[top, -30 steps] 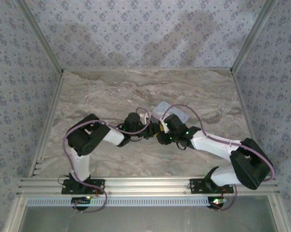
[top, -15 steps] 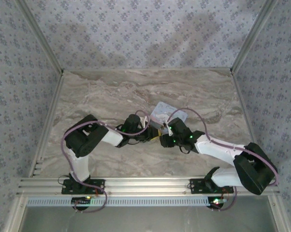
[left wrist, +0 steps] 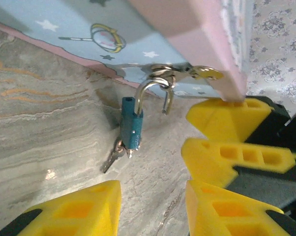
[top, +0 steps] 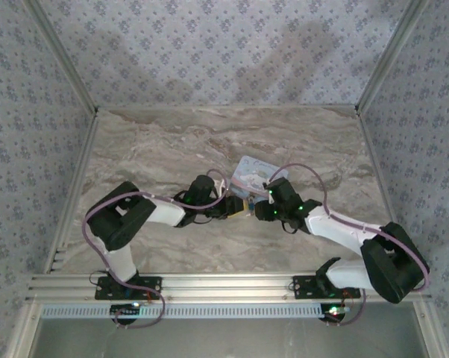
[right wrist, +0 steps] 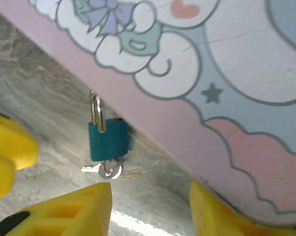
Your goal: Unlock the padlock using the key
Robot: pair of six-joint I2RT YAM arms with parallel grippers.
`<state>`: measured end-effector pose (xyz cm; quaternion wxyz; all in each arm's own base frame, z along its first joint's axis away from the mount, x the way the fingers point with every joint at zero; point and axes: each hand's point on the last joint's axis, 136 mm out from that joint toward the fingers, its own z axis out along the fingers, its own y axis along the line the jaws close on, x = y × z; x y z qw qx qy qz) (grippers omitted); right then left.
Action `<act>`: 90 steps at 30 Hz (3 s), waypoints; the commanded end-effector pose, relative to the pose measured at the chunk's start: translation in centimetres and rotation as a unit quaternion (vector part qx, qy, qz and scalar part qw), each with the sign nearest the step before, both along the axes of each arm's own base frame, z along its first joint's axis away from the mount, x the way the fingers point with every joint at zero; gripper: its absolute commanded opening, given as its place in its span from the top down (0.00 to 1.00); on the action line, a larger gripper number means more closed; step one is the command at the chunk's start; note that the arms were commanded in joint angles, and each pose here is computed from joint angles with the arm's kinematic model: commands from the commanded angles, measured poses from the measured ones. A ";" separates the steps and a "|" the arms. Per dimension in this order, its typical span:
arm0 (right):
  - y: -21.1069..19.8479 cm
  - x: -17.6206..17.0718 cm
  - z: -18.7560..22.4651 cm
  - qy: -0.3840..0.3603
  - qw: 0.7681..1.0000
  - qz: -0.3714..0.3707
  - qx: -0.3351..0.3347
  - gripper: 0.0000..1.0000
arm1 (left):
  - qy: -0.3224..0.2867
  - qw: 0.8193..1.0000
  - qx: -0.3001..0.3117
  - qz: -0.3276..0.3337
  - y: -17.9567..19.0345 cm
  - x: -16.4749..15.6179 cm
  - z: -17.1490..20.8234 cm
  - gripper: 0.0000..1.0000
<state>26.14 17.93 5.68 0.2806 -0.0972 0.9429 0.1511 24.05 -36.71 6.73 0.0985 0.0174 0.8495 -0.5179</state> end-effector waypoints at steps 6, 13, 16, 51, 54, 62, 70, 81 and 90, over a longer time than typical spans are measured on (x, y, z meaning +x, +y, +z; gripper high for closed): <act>-0.3 4.2 1.8 -0.020 1.000 -0.010 -0.004 0.52 | -0.052 0.998 0.039 0.012 1.5 0.3 2.0 0.57; -0.4 4.1 2.9 -0.026 0.999 -0.001 -0.018 0.52 | -0.099 0.990 0.096 0.043 4.1 0.7 3.5 0.53; -0.5 2.8 3.4 -0.037 0.999 0.000 -0.033 0.51 | -0.127 0.982 0.126 0.068 5.5 1.4 4.2 0.49; 1.7 3.1 -3.7 -0.010 0.988 0.022 -0.156 0.78 | -0.165 0.960 0.178 0.139 8.0 8.9 6.4 0.44; 1.9 2.5 -3.7 -0.006 0.987 0.032 -0.155 0.84 | -0.161 0.961 0.177 0.141 8.1 9.5 6.2 0.44; 2.8 1.1 -2.8 -0.011 0.980 0.088 -0.176 1.00 | -0.163 0.959 0.189 0.136 7.3 11.9 5.8 0.44; 3.3 0.1 -1.4 -0.028 0.969 0.158 -0.189 1.00 | -0.156 0.960 0.197 0.126 6.1 14.3 4.6 0.44; 5.6 0.0 0.1 -0.052 0.954 0.240 -0.171 1.00 | -0.142 0.963 0.199 0.110 4.9 15.0 3.0 0.44; 6.8 0.3 -0.4 -0.062 0.936 0.278 -0.207 1.00 | -0.125 0.971 0.179 0.095 4.0 14.4 2.2 0.44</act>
